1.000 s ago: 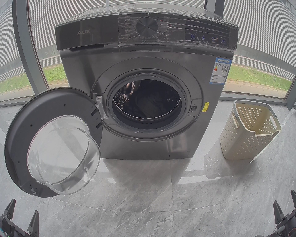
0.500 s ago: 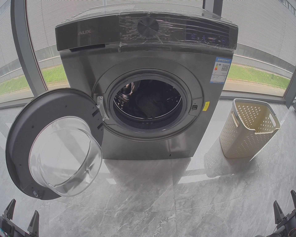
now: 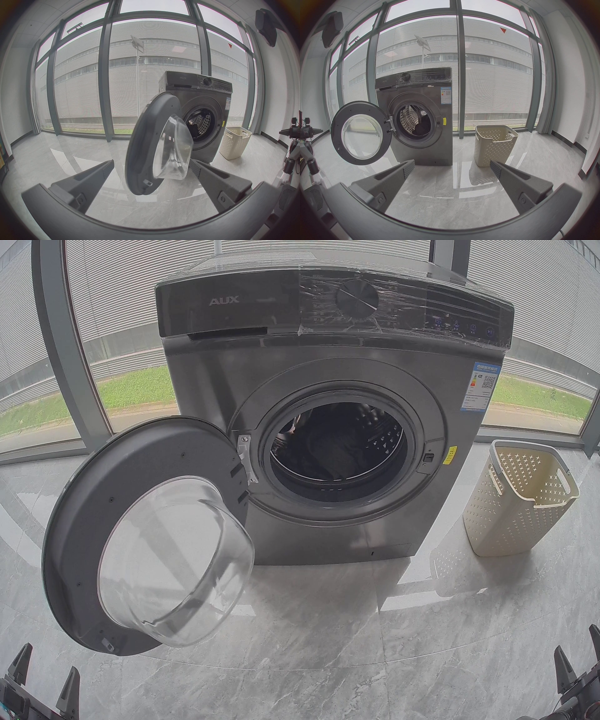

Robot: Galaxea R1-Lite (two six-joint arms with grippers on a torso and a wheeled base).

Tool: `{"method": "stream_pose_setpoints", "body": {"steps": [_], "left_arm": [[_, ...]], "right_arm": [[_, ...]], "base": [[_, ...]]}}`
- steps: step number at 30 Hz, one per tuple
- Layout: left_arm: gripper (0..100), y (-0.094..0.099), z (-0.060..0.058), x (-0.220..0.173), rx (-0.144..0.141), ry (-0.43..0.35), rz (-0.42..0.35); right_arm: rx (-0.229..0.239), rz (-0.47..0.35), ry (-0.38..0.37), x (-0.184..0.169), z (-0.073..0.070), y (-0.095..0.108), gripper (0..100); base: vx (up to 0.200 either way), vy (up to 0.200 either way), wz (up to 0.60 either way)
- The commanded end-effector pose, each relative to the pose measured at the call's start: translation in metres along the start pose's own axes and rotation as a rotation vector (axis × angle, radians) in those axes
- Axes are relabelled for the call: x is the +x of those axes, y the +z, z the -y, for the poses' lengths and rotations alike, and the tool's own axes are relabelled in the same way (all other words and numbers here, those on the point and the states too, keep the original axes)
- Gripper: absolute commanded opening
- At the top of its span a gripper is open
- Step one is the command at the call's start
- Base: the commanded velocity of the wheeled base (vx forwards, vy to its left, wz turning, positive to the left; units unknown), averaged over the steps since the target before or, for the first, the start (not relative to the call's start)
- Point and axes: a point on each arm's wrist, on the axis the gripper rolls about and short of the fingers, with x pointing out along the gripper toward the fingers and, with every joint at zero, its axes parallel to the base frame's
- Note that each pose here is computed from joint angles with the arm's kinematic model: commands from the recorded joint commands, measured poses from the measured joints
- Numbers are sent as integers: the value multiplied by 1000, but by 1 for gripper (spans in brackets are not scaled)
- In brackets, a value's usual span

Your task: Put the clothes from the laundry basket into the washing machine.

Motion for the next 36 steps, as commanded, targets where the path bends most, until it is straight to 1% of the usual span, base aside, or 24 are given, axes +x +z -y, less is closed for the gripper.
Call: {"method": "stream_pose_setpoints", "body": {"steps": [1,3,12,14,17,21,24,25,26,27,28,29,30,31,32,33,34,35,36], "left_arm": [[100,-5,0,0,-2,1,-4],[100,-5,0,0,0,1,-4],[100,-5,0,0,3,4,-4],[100,-5,0,0,7,5,-3],[100,-5,0,0,1,7,-3],[100,-4,0,0,9,7,-1],[100,-4,0,0,4,8,2],[100,5,0,-2,-13,15,45],[100,18,0,-5,-21,13,102],[100,18,0,-5,-21,13,102],[100,69,1,-16,-65,-30,236],[100,80,1,-10,-85,-73,192],[100,82,1,-2,-94,-118,130],[100,82,1,-1,-95,-125,120],[100,81,2,17,-99,-177,-3],[100,81,2,21,-96,-183,-36],[100,80,4,31,-91,-200,-95],[100,82,4,38,-88,-203,-128],[100,82,5,40,-86,-202,-139]], "right_arm": [[0,-9,0,1,0,-2,100],[0,-11,0,1,0,-2,100],[0,-11,0,1,0,-2,100],[0,-11,0,1,0,-2,100],[0,-9,0,1,0,-2,100],[0,-11,0,1,0,-2,100],[0,-9,0,1,0,-2,100],[0,-11,0,1,0,-2,100],[0,-11,0,1,0,-2,100],[0,-11,0,1,0,-2,100],[0,-9,0,1,0,-2,100],[0,-9,0,1,0,-2,100],[0,-11,0,1,0,-2,100],[0,-11,0,1,0,-2,100],[0,-11,0,1,0,-2,100],[0,-11,0,1,0,-2,100],[0,-11,0,1,0,-2,100],[0,-9,0,1,0,-2,100],[0,-11,0,1,0,-2,100]], "base": [[0,200,0],[0,200,0],[0,0,0],[0,0,0],[0,0,0],[0,0,0],[0,0,0],[0,0,0],[0,0,0],[0,0,0],[0,0,0],[0,0,0],[0,0,0],[0,0,0],[0,0,0],[0,0,0],[0,0,0],[0,0,0],[0,0,0]]}}
